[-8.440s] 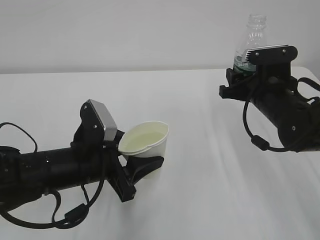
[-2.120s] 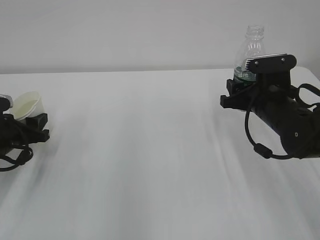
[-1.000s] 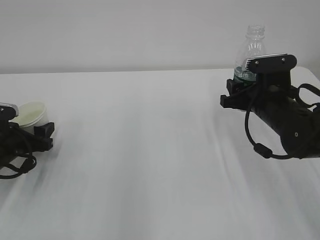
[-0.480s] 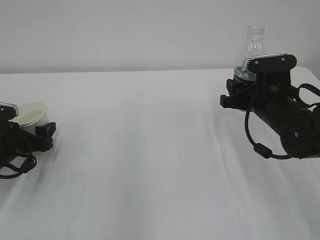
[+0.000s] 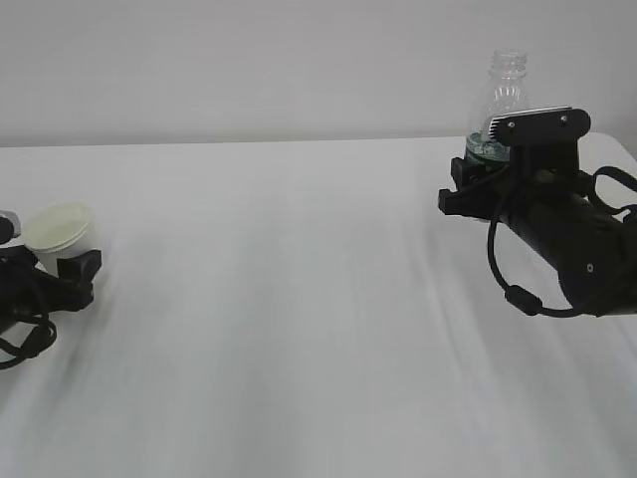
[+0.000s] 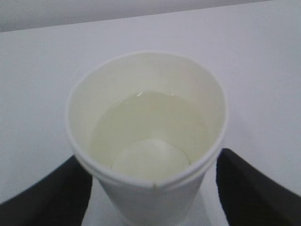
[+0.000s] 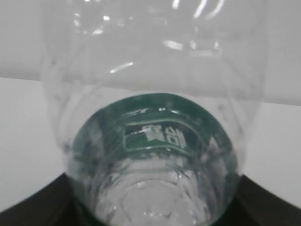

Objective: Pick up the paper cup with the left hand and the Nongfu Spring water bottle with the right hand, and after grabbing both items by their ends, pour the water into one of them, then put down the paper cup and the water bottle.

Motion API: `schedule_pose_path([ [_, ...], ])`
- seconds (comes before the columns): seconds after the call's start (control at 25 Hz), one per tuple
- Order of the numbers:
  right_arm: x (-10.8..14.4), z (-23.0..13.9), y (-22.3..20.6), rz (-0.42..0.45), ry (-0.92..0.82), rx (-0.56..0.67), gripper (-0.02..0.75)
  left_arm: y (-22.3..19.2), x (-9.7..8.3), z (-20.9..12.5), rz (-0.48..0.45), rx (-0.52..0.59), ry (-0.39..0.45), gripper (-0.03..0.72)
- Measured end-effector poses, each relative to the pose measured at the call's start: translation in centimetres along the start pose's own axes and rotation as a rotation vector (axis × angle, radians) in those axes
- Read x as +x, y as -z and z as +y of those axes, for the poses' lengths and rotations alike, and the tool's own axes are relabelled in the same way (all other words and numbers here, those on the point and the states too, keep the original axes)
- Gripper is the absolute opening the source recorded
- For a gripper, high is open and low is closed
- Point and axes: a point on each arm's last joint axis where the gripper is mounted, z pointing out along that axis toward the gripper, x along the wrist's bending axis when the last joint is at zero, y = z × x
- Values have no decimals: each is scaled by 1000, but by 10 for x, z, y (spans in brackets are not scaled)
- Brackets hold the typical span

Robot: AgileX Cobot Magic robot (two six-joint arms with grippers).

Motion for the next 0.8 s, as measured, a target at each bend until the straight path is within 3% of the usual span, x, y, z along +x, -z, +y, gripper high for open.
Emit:
schedule_pose_path([
  [0.48,0,0,0,0,-6,0,456,36,-8,0,-22,34,-5,597],
  [0.8,0,0,0,0,-7,0,456,58,-24,20,-81,-33,-31,593],
])
